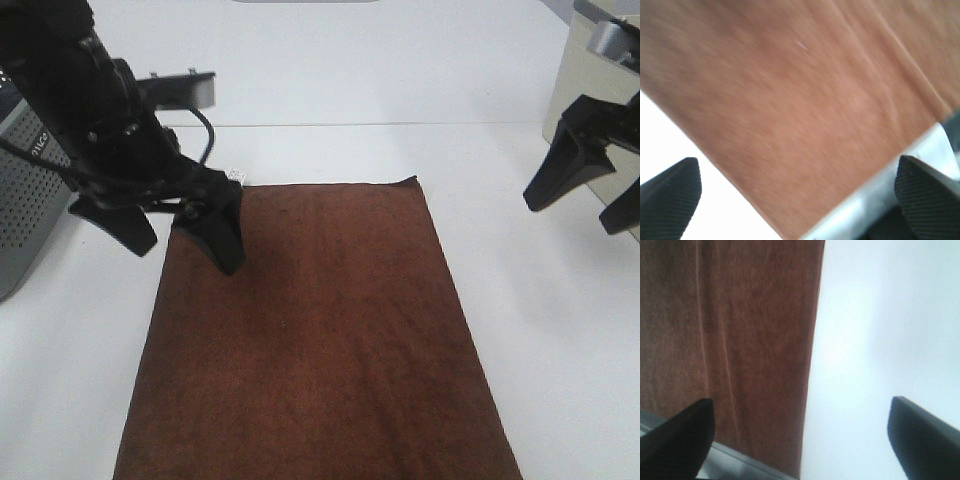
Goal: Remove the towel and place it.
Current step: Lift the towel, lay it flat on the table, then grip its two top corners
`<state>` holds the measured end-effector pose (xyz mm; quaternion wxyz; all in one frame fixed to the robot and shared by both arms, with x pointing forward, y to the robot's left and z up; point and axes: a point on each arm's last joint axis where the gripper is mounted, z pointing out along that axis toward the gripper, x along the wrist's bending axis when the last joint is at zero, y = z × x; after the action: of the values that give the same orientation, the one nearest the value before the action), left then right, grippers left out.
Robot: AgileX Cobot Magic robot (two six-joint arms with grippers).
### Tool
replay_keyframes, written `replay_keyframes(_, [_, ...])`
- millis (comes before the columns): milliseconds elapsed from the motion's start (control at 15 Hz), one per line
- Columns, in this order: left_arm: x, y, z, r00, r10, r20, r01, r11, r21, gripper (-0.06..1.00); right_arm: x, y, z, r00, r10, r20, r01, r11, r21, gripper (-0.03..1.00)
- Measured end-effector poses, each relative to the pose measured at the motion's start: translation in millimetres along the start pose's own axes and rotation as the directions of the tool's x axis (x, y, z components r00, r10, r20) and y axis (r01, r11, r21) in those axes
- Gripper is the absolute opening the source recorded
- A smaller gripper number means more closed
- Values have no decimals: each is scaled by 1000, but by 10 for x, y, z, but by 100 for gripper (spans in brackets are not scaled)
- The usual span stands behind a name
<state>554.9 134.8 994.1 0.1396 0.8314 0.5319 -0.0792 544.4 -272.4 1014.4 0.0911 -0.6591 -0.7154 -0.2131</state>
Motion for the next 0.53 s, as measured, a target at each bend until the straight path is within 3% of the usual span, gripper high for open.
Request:
replay_keyframes(200, [567,270,-55,992,-121,-38,117,989,-90,97,-20,478,-63,1000,-6,14,7,997,-79,98])
replay_keyframes(267, [884,445,15,983,-178,-46,172,979,-111,97,-73,735,-4,1000,1,16,0,995,-103,98])
replay_keyframes(533, [1255,731,246,973,-225,-51,217,968,-129,97,-226,1129,237,1000,-3,18,5,994,-113,98])
